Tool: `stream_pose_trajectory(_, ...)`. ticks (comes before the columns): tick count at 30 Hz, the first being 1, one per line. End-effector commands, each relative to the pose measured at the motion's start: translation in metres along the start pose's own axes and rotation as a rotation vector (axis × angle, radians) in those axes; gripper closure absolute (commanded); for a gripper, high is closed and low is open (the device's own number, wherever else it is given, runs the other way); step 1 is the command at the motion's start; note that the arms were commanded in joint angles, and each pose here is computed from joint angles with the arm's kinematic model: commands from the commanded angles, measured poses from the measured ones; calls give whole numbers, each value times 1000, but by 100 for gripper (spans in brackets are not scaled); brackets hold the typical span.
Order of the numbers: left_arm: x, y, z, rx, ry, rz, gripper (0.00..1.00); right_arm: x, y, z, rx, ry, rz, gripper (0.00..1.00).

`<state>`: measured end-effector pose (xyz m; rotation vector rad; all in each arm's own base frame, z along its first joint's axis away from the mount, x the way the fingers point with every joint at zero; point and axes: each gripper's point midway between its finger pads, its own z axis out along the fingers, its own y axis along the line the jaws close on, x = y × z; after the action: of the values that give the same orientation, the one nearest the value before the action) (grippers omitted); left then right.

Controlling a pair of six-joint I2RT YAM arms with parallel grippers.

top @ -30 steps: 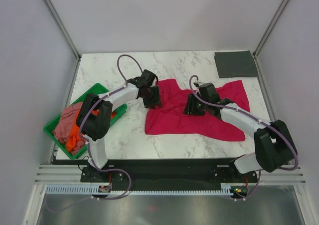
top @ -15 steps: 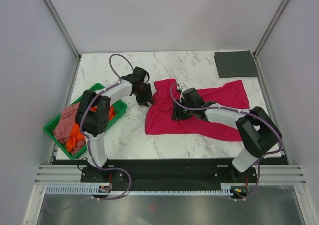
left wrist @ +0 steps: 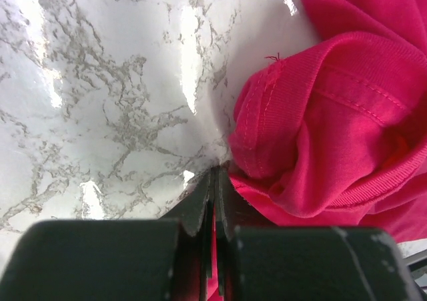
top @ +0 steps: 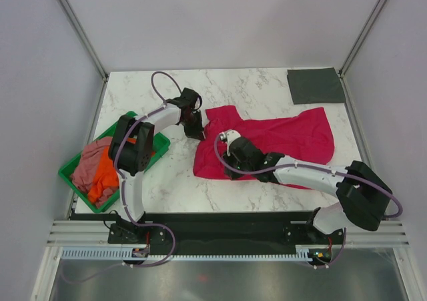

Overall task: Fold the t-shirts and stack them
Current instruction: Flatten the tshirt out

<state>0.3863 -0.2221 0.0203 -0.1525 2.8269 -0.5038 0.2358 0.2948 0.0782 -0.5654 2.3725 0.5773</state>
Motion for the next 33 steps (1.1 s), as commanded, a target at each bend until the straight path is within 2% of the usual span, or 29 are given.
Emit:
stream_pose_trajectory(1,-6,0,1,-2,-9,-9,98,43,-6,-1,65,47,-23,100)
stream_pose_trajectory(4,-5,0,-1,4,-10,-7,98,67,3,-1,43,70,-54,98)
stream_pose_trajectory(7,-10,-5,-8,17,-29,4,98,71,6,-6,76,58,-95,89)
stream_pose_trajectory(8,-12,-7,-13,22,-41,11,94,69,5,-9,91,52,-98,81)
stream_pose_trajectory(9,-16,-10,-24,29,-62,16,78,70,-3,-15,139,56,-94,78)
stream_pose_trajectory(11,-18,-12,-40,28,-99,26,59,59,-5,-30,162,25,-73,66)
stream_pose_trajectory(14,-15,-18,-77,50,-166,35,53,37,-4,-55,172,-57,5,59)
stream_pose_trajectory(16,-6,-33,-104,88,-211,60,53,19,-2,-76,166,-138,78,57)
stream_pose_trajectory(20,39,-54,-112,126,-180,148,57,7,-14,-100,226,-192,157,57)
stream_pose_trajectory(24,84,-82,-94,137,-102,274,59,3,-15,-106,241,-193,157,57)
stream_pose_trajectory(33,119,-87,-51,66,0,326,63,-8,-19,-122,242,-243,150,56)
